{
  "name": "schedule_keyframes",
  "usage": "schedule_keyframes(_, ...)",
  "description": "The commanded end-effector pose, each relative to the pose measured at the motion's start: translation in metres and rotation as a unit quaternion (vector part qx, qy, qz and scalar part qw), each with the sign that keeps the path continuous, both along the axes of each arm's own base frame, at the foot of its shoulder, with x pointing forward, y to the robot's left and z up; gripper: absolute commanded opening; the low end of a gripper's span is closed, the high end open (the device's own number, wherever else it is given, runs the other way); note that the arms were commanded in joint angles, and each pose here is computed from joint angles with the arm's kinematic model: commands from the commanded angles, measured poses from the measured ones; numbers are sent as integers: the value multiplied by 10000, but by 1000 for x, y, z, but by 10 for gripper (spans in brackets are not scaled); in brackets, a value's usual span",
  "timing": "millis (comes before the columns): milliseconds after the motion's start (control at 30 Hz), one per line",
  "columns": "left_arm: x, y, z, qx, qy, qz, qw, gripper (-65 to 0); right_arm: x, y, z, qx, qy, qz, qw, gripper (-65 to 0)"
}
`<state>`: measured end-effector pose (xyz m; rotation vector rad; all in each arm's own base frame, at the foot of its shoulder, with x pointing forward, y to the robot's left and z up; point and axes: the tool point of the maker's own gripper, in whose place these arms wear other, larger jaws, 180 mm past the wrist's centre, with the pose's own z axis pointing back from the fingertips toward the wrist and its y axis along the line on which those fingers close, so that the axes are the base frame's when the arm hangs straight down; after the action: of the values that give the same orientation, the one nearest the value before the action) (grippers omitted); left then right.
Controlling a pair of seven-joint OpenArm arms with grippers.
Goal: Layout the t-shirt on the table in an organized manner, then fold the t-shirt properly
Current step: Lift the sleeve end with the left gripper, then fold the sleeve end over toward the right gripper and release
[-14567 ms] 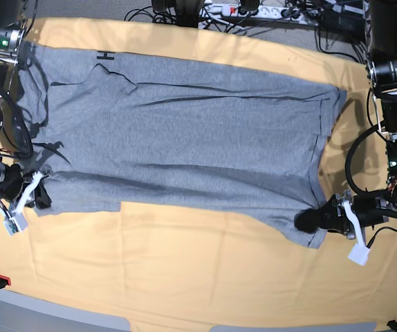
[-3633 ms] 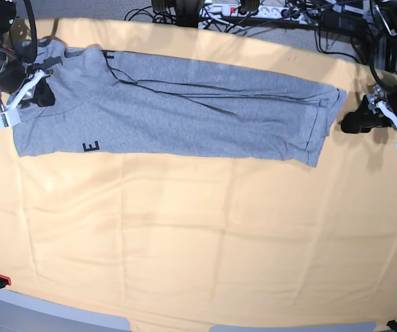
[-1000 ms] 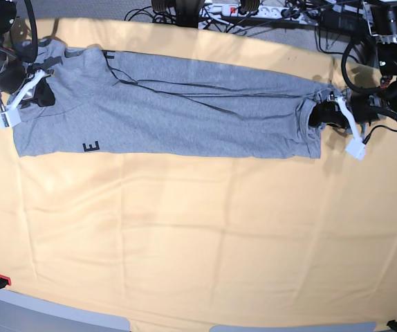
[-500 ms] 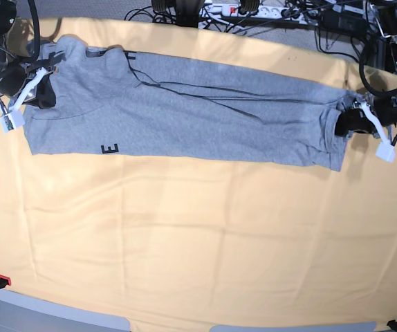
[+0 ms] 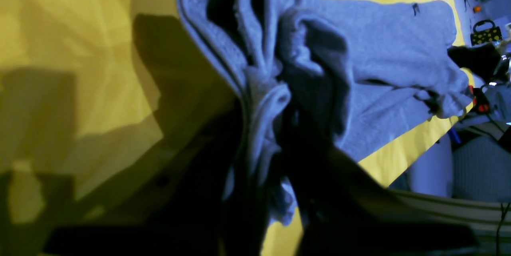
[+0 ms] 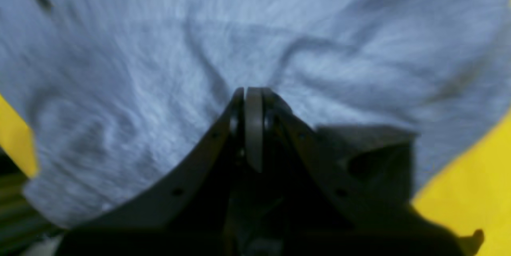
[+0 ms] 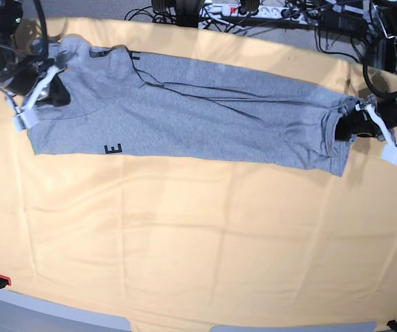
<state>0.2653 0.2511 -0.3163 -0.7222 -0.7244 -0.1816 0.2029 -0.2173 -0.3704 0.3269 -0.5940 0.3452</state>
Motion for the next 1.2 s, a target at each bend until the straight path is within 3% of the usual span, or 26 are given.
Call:
schedule_keyframes(0,7,6,17,13,-257,-3,9997,-650,7,-1,7,-106,-185,70,9997,-650)
schedule_keyframes(133,5,-4,27,-349,-341,-156,9987,-650,4,-13,-6,-683,-13,58,9976,-650)
schedule_keyframes(500,6,-9,36,-261,-504,-287,9980,-650,1,-5,-10,-526,50,-43,9986,-650)
schedule_keyframes(833,1,-60,89,206,-1549,-1108,9815,-650,-2,1,-14,-480,118,-21,9988,-650)
schedule_keyframes(967,-1,-79,92,9,-1693,-1175,9785,-650,-2,1,-14,-483,117,-21,9988,-650)
schedule_keyframes(1167,-11,-130,76,-639,-1534,-1566,9736,-650,-2,1,-14,-480,118,-21,9988,-650)
